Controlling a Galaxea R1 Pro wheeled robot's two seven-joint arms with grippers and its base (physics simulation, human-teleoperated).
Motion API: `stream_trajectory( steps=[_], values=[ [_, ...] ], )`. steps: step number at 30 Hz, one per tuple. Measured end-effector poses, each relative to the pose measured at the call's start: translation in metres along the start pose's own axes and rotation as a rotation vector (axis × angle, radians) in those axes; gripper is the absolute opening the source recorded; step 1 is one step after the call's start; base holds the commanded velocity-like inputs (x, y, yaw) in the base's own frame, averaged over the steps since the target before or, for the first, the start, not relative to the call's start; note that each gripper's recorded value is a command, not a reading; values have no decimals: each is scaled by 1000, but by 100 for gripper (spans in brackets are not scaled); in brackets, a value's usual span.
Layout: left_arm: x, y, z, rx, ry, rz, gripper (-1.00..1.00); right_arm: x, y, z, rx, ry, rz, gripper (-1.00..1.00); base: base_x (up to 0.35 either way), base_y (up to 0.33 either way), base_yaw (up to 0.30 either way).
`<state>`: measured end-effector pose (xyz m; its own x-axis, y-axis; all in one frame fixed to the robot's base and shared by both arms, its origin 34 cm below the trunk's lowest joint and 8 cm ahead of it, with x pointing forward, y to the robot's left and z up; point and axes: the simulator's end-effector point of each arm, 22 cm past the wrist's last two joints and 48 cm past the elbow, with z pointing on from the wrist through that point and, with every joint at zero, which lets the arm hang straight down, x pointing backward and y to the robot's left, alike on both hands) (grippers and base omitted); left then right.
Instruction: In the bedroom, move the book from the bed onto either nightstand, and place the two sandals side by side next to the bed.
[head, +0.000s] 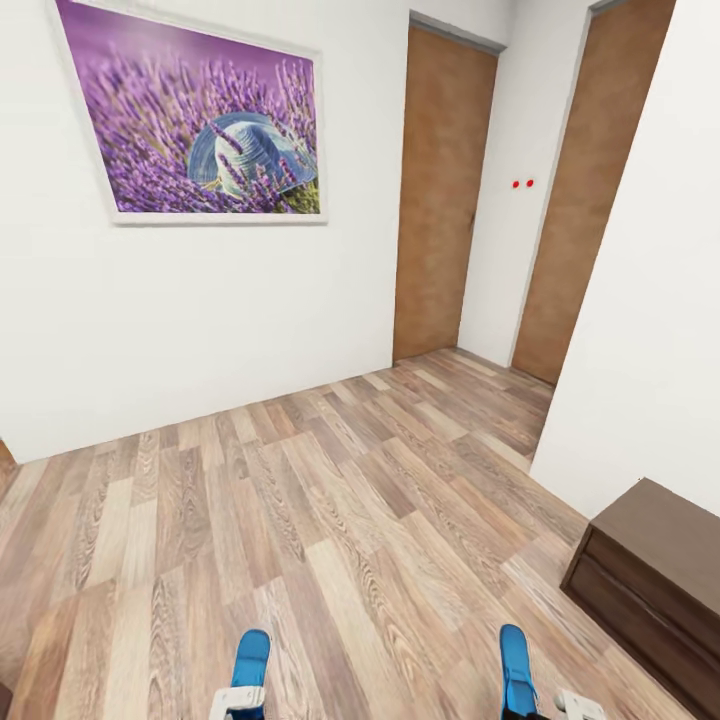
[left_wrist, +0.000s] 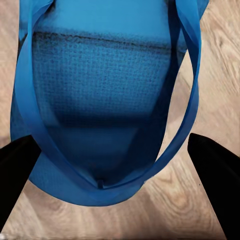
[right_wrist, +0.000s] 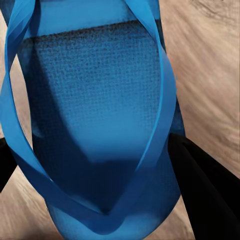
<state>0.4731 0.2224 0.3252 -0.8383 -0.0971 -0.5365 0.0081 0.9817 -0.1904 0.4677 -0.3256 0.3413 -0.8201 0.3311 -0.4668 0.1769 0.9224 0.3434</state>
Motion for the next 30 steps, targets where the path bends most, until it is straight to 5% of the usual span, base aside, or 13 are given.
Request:
stream_trajectory(
  steps=[30],
  values=[
    [1, 0, 0, 0, 2, 0, -100, -1, -1, 0, 2, -1, 1, -100, 0, 0, 291]
  ],
)
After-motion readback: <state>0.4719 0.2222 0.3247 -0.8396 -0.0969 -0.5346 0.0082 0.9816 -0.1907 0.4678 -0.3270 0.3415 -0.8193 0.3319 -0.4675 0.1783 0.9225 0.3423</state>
